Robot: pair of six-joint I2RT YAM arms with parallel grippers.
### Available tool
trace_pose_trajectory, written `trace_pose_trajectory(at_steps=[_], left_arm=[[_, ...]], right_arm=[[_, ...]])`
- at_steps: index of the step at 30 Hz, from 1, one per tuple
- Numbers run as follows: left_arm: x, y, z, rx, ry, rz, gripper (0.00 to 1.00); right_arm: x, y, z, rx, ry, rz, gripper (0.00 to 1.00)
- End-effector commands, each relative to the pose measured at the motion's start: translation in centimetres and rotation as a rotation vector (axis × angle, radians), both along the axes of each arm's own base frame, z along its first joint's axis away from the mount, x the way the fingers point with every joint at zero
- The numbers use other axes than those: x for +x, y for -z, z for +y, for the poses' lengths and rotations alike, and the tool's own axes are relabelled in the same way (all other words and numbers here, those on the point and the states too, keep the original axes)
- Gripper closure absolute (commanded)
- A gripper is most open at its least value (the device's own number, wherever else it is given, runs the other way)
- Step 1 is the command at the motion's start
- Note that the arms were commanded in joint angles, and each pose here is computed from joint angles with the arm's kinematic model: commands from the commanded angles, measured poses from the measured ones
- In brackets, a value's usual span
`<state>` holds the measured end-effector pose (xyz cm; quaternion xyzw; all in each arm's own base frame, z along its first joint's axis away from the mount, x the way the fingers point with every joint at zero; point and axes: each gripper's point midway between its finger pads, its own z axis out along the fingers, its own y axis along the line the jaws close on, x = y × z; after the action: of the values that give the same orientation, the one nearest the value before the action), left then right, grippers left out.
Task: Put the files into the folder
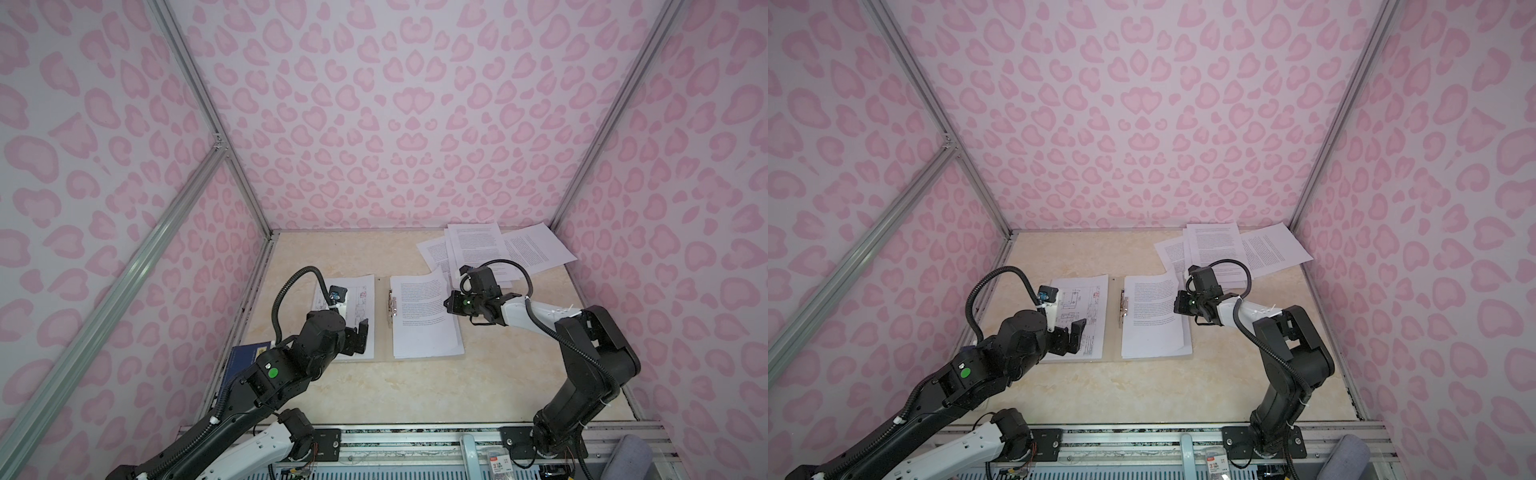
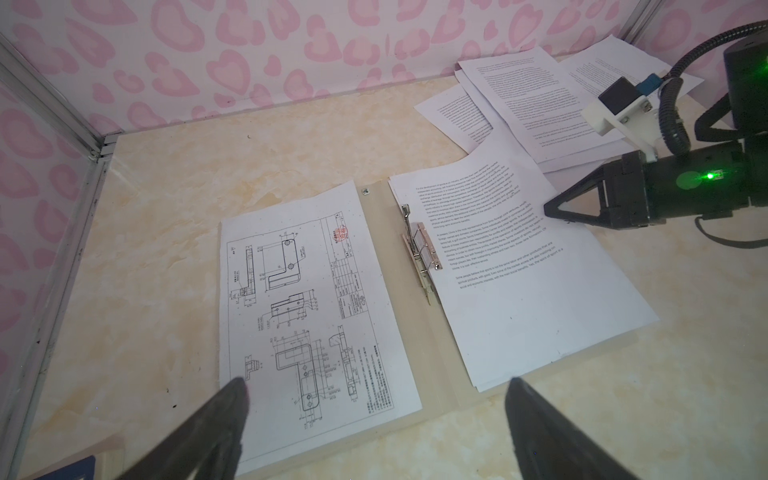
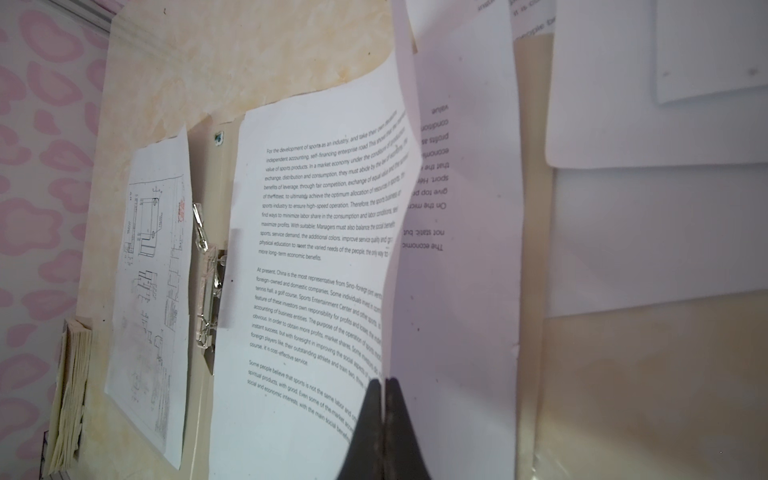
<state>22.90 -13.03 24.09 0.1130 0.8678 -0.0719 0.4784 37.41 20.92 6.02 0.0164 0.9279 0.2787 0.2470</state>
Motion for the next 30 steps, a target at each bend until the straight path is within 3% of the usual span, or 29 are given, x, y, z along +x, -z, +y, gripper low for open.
trace_pose_trajectory(at_steps=[1,5,8,11,15,18,24,30], left_arm=[[0.2,-0.1,-0.1,-0.003,-0.001,-0.01,0.03],[0.2,0.0,-0.2,0.0,0.004,-0.004,0.03],[0.3,0.0,-0.3,-0.006,0.004,-0.002,0.03],[0.3,-0.2,-0.5,-0.014,0.006,-0.001,0.03],[0.4,-0.7,-1.0,-0.032,0.015,0.007,0.03],[0.5,-1.3,-1.8,-0.065,0.033,0.017,0.03],[1.1,-1.7,-6.3,-0.153,0.147,0.108,0.03],[3.1,-0.5,-13.8,-0.235,0.295,0.279,0.03]], right_arm=[[-0.1,0.4,0.3,-0.001,-0.008,0.003,1.0],[-0.2,0.8,0.4,-0.002,-0.007,0.008,1.0],[-0.2,1.0,0.3,0.0,0.001,0.012,0.89],[-0.3,1.3,-0.1,-0.016,0.015,0.017,0.69],[-0.6,2.1,-2.2,-0.117,0.08,0.036,0.33],[-0.7,2.3,-4.6,-0.206,0.154,0.058,0.16],[0.9,0.2,-10.1,-0.247,0.295,0.052,0.06],[6.0,-3.6,-17.9,-0.248,0.457,-0.016,0.05]])
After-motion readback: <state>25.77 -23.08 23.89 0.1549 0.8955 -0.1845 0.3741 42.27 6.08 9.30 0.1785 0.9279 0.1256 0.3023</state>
